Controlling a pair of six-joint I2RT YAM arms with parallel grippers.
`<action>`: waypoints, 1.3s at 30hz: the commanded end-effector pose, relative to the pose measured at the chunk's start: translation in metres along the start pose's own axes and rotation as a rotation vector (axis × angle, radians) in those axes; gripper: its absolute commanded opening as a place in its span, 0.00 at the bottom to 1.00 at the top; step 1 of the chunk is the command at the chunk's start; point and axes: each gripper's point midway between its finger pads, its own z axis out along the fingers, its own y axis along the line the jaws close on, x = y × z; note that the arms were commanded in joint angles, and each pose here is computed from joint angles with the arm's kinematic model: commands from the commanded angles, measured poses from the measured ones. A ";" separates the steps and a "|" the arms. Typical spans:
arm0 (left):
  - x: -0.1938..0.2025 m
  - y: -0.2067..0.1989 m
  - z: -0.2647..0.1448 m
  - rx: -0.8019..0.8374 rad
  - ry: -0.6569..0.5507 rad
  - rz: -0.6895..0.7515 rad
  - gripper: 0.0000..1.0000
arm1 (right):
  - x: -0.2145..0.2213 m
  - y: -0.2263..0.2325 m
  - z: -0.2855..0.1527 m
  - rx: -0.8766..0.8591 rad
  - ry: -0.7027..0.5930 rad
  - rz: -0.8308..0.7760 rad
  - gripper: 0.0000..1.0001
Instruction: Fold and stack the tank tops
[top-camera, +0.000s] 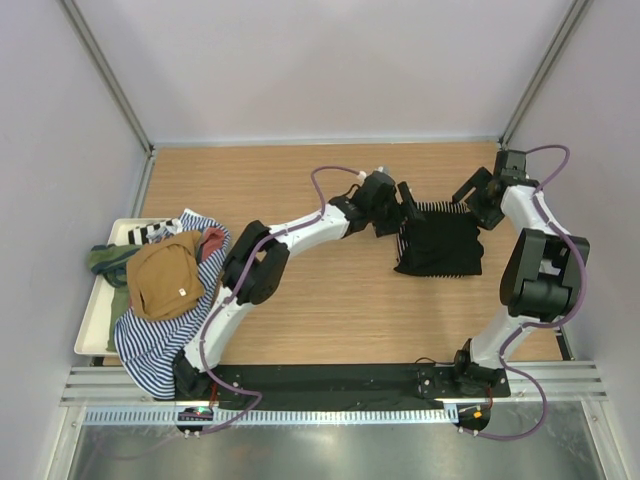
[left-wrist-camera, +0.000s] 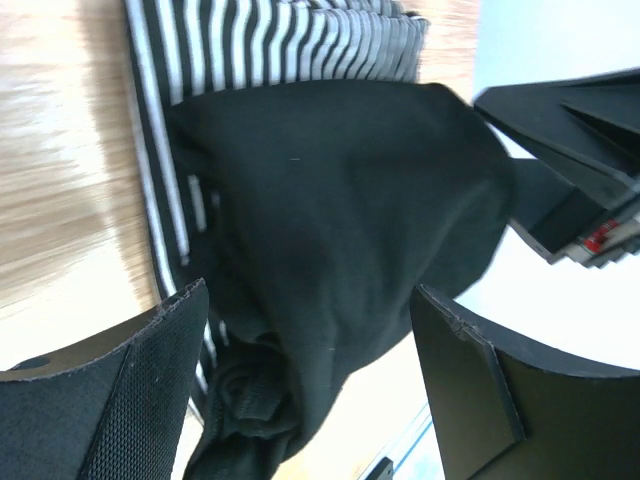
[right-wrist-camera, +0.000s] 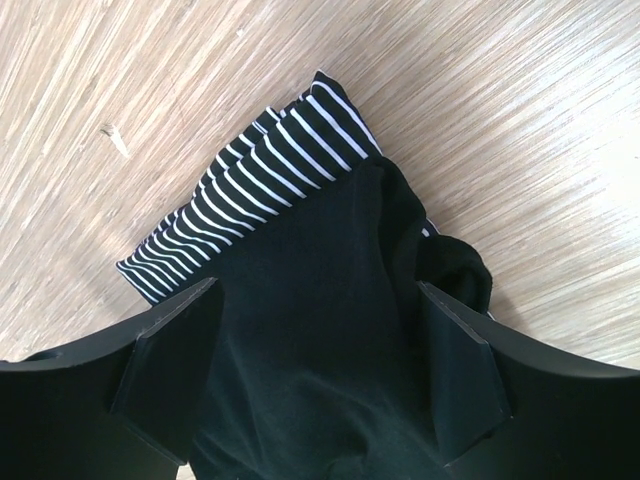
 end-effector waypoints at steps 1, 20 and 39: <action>-0.003 0.003 -0.002 -0.029 -0.013 -0.032 0.82 | -0.011 0.009 0.000 -0.033 -0.028 0.012 0.81; -0.011 0.006 0.027 0.004 -0.050 -0.086 0.39 | -0.016 0.015 0.008 -0.064 -0.041 -0.001 0.33; -0.043 -0.036 0.015 0.081 -0.234 0.247 0.04 | -0.044 0.033 -0.023 -0.182 -0.245 -0.005 0.07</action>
